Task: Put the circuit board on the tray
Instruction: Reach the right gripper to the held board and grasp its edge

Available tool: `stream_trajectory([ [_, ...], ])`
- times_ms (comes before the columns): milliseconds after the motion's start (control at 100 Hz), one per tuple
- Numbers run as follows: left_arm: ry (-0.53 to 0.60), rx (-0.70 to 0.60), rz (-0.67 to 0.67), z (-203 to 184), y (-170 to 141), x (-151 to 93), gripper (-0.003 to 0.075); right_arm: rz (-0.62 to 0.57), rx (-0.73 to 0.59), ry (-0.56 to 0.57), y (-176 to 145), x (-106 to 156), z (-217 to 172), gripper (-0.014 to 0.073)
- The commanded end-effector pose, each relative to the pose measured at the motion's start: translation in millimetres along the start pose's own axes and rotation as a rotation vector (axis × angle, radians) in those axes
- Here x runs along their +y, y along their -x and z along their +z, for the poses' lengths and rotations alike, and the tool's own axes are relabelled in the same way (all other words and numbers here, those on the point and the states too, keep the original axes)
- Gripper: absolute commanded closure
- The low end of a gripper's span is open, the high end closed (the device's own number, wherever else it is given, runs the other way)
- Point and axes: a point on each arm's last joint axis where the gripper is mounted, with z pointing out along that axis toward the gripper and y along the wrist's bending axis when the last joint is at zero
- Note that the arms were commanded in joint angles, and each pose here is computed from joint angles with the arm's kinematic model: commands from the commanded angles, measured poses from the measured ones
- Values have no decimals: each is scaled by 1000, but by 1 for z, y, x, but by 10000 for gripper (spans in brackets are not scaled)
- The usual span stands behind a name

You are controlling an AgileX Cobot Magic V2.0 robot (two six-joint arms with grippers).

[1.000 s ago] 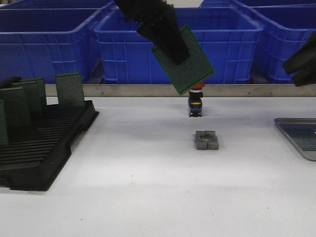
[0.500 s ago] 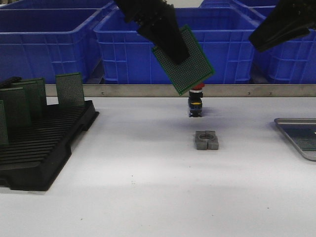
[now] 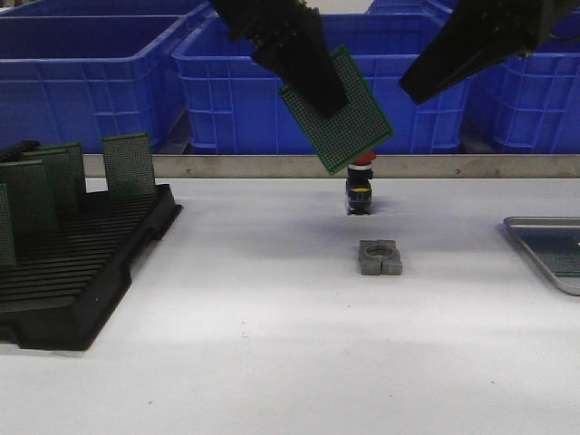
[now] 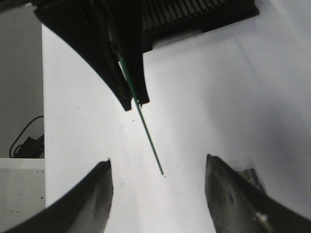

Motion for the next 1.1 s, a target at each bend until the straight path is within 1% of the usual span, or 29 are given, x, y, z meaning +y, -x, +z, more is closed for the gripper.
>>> stream_trajectory([
  [0,-8,-76,39,-31,21,-21,738,-48,-55,87,16,16,-11,149],
  [120,-8,-76,39,-31,21,-21,738,-48,-55,94,17,16,-6,149],
  [530,-8,-76,37,-31,21,-21,738,-63,-62,51,24,16,3,149],
  [820,-8,-76,37,-31,21,-21,738,-27,-57,99,18,9,21,149],
  [1090,-8,-76,37,-31,21,-21,738,-30,-47,116,19,11,32,152],
])
